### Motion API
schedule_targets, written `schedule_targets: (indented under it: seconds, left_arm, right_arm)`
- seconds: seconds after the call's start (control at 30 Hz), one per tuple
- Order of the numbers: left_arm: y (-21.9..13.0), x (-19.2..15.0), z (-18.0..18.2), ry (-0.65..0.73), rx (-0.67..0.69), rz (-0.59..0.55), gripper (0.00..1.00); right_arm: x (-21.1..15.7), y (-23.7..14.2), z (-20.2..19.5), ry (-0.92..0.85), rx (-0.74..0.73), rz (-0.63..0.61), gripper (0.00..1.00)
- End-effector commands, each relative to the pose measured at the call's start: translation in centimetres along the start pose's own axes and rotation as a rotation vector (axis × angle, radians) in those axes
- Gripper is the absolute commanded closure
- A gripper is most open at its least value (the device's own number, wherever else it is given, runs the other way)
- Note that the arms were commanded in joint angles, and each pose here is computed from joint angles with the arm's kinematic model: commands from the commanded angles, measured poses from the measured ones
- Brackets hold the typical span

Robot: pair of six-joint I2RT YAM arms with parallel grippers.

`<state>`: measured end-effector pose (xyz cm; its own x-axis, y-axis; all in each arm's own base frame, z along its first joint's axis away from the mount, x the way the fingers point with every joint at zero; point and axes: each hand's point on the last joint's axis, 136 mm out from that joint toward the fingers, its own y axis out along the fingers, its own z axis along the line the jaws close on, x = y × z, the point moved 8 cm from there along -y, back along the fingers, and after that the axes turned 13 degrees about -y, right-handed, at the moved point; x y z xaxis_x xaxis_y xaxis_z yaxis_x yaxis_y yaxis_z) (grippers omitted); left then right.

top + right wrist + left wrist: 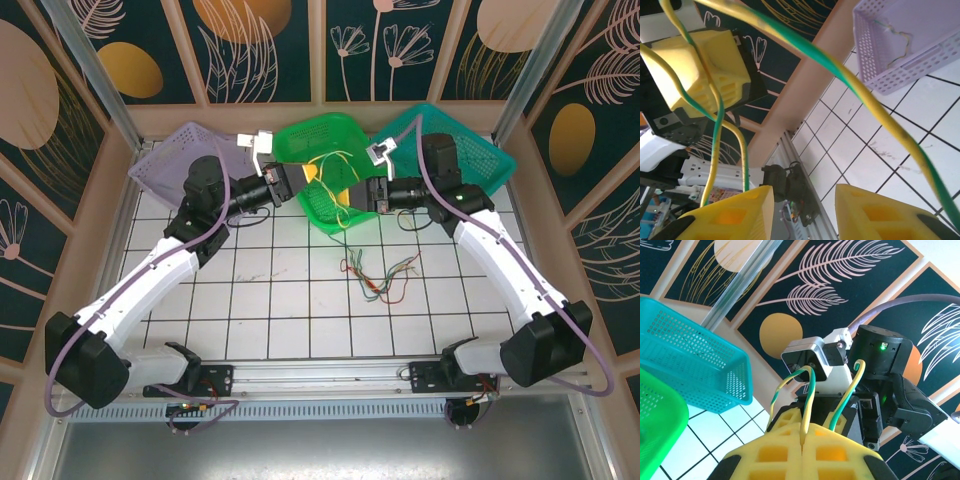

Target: Untangle the cables

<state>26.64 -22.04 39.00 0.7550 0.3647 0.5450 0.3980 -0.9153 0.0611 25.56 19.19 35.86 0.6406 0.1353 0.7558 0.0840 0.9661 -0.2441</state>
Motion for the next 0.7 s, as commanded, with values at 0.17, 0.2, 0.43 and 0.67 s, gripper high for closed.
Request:
schedule_targets:
  seconds: [0.17,0.2,0.43,0.67]
  left_arm:
    - [0.2,0.6,-0.9,0.040,-0.042,0.004,1.00]
    - [0.3,0.6,-0.9,0.040,-0.043,0.005,1.00]
    - [0.4,0.6,-0.6,0.035,-0.036,0.007,1.00]
    - [0.3,0.4,-0.2,0.034,-0.025,0.009,1.00]
  right_arm:
    - [-0.4,0.5,0.8,-0.028,0.096,-0.004,0.62]
    - [-0.5,0.6,0.8,-0.027,0.101,-0.004,0.62]
    - [-0.4,1.0,1.1,-0.026,0.119,-0.008,0.61]
    - [0.0,0.7,1.9,-0.025,0.133,-0.025,0.60]
